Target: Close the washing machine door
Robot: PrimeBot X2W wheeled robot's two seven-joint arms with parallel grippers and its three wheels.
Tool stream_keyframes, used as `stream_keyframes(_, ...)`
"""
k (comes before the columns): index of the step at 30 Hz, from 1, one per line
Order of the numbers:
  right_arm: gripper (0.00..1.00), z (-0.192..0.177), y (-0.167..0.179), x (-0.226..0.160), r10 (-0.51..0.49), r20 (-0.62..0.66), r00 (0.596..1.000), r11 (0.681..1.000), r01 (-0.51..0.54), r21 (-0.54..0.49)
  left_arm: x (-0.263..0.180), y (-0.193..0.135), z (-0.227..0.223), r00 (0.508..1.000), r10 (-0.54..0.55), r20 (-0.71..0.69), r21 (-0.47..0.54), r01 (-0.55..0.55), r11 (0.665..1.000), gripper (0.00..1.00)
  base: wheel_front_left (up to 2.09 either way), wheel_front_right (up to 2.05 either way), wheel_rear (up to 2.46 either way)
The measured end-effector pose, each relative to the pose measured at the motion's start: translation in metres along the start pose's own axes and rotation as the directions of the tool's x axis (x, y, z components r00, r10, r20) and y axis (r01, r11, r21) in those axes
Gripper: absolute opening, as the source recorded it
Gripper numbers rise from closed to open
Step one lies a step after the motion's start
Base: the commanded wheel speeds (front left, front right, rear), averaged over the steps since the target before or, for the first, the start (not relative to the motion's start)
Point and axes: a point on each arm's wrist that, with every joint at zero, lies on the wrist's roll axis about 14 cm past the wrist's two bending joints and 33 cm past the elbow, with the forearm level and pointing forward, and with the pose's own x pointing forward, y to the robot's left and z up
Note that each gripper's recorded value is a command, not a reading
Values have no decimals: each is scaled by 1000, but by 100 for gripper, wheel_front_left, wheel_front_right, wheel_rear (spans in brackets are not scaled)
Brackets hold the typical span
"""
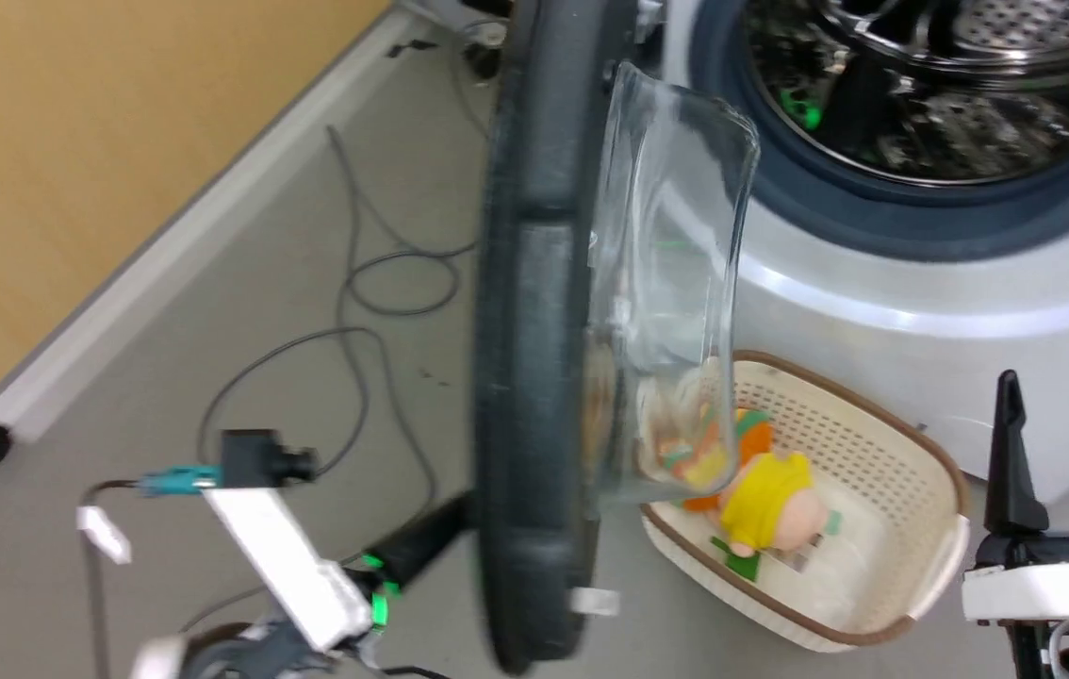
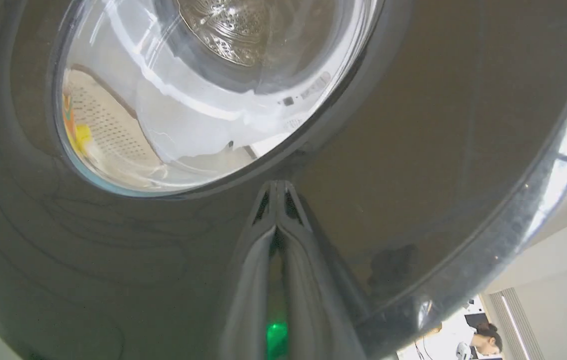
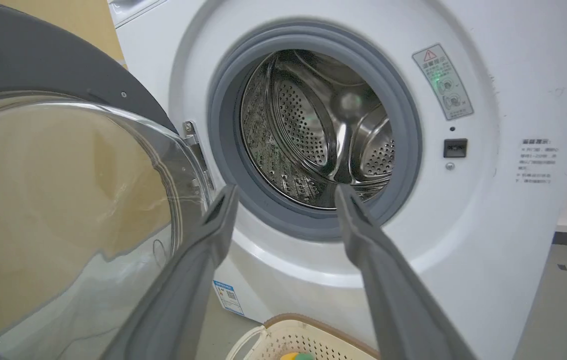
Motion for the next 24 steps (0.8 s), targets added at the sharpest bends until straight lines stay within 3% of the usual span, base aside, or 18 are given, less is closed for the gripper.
stream_keyframes(12, 100, 24, -58, -40, -170, 33, 985, 984, 171, -51, 80, -17, -94, 960, -69, -273, 31, 80, 996, 0, 0, 0, 0)
stream_keyframes(24, 100, 43, -107, -84, -326, 59, 944, 939, 330, -99, 147, -23, -144, 953, -92, -287, 100, 126, 987, 0, 0, 0, 0)
